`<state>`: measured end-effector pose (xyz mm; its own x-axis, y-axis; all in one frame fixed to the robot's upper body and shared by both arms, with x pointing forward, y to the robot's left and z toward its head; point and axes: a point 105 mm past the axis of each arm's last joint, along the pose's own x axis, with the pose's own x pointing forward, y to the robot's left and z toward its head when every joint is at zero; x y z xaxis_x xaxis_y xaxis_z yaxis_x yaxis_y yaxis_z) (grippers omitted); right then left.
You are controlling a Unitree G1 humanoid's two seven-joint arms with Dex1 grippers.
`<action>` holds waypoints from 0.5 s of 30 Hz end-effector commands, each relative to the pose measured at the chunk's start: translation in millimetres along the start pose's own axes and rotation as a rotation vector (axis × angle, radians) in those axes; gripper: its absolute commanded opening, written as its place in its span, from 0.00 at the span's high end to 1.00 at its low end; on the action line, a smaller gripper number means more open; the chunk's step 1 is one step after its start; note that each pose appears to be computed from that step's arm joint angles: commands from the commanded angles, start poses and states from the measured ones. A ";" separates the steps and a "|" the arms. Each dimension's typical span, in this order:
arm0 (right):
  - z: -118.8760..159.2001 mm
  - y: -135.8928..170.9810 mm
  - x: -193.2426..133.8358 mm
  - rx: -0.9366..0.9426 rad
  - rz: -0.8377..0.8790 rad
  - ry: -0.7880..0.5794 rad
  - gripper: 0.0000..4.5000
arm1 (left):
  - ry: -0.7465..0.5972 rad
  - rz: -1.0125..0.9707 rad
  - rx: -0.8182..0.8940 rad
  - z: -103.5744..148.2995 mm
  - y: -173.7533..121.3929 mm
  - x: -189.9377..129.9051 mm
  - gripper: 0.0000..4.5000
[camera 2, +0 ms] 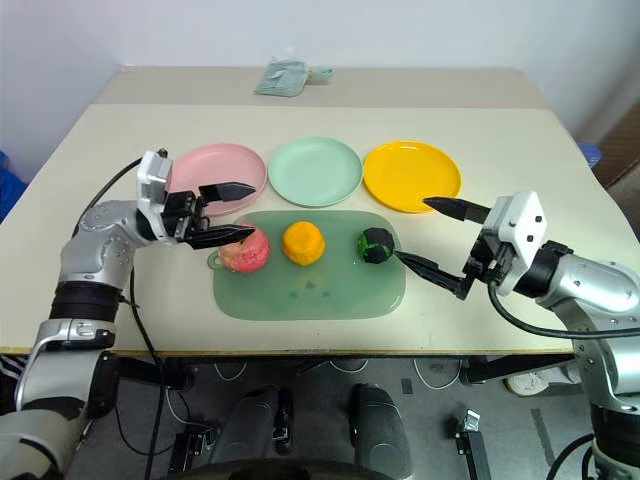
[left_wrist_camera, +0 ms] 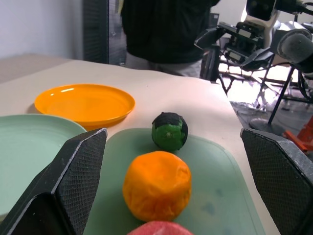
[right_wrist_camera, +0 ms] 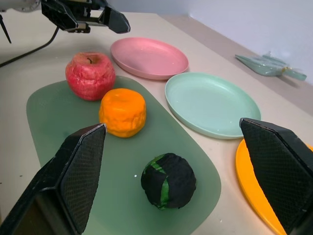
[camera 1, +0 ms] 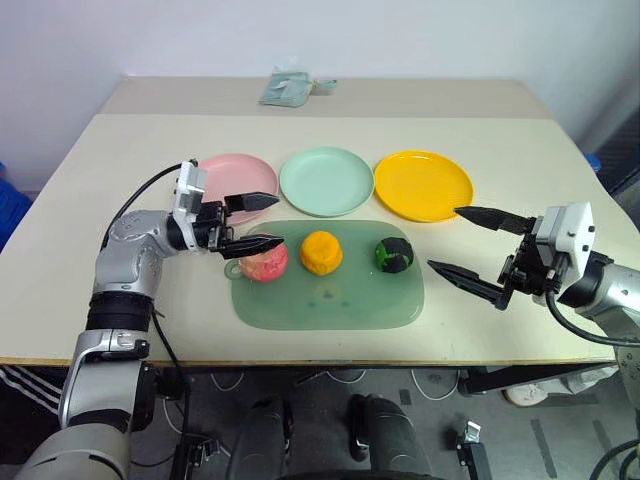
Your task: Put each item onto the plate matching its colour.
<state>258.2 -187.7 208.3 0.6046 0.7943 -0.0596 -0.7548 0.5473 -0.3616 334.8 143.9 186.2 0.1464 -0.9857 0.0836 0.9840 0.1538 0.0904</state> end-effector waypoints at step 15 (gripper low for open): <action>24.5 -5.1 23.9 -0.081 0.052 -0.105 0.01 | 0.045 0.069 0.064 30.5 1.6 -48.0 0.00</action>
<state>271.2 -166.9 223.2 0.5455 0.8380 -0.0127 -0.7695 0.4948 -0.4037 330.1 189.6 203.1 0.2246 -0.9742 0.0214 0.9667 0.2255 0.1213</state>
